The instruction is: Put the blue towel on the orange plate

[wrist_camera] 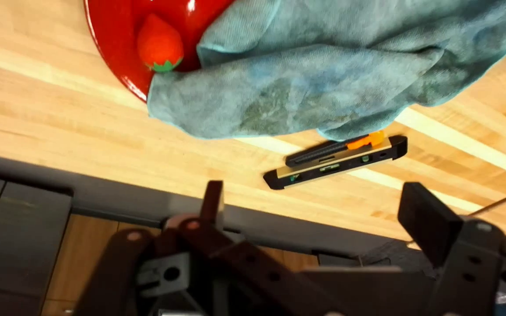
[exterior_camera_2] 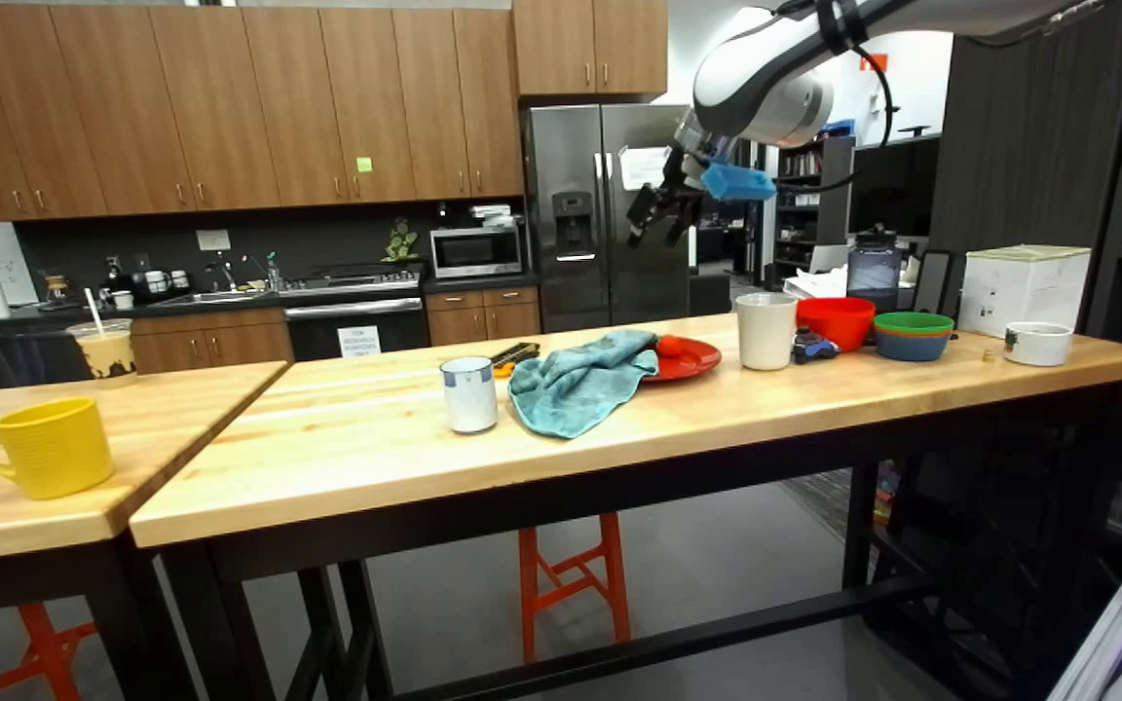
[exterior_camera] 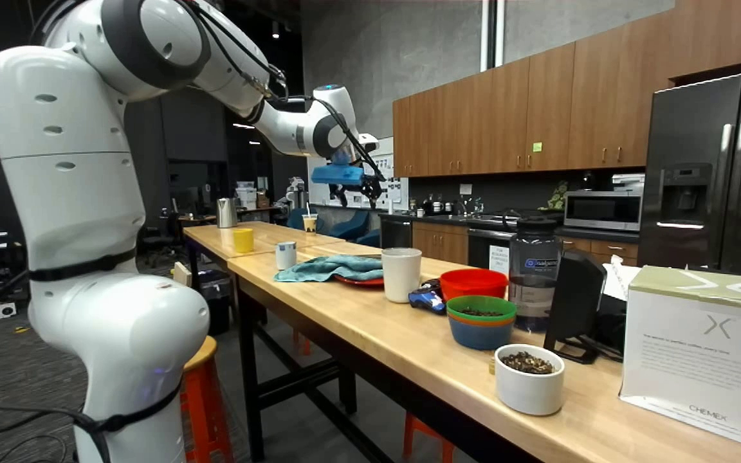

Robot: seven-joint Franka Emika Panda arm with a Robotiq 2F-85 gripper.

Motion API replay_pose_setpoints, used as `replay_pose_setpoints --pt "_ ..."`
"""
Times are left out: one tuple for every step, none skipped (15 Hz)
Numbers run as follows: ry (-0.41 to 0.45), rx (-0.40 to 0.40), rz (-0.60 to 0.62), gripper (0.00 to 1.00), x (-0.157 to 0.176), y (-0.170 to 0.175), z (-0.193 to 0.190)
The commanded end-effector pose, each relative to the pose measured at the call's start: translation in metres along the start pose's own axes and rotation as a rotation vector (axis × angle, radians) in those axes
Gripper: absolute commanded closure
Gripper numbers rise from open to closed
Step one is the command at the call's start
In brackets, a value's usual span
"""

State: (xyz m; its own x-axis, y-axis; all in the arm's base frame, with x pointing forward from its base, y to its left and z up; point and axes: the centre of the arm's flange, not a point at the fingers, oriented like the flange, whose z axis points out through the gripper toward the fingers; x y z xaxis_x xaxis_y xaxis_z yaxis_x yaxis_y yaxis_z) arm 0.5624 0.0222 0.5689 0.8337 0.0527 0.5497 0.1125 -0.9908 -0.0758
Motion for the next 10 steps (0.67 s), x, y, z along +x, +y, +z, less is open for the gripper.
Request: replay_pose_setpoints --pt "-0.099 0.021 0.075 0.00 -0.023 -0.006 -0.022" --pt "-0.125 0.024 0.087 0.00 -0.027 -0.007 -0.023" --pt "-0.149 0.029 0.099 0.00 -0.031 -0.007 -0.024" --pt "-0.170 0.030 0.108 0.00 -0.035 -0.008 -0.025" --pt "-0.188 0.031 0.118 0.00 -0.038 -0.009 -0.025" --pt "-0.204 0.034 0.127 0.00 -0.040 -0.010 -0.024" --pt "-0.219 0.037 0.135 0.00 -0.041 -0.010 -0.024" --pt "-0.238 0.040 0.141 0.00 -0.044 -0.010 -0.023" --pt "-0.255 0.042 0.146 0.00 -0.048 -0.010 -0.022" --pt "-0.270 0.043 0.150 0.00 -0.051 -0.010 -0.021"
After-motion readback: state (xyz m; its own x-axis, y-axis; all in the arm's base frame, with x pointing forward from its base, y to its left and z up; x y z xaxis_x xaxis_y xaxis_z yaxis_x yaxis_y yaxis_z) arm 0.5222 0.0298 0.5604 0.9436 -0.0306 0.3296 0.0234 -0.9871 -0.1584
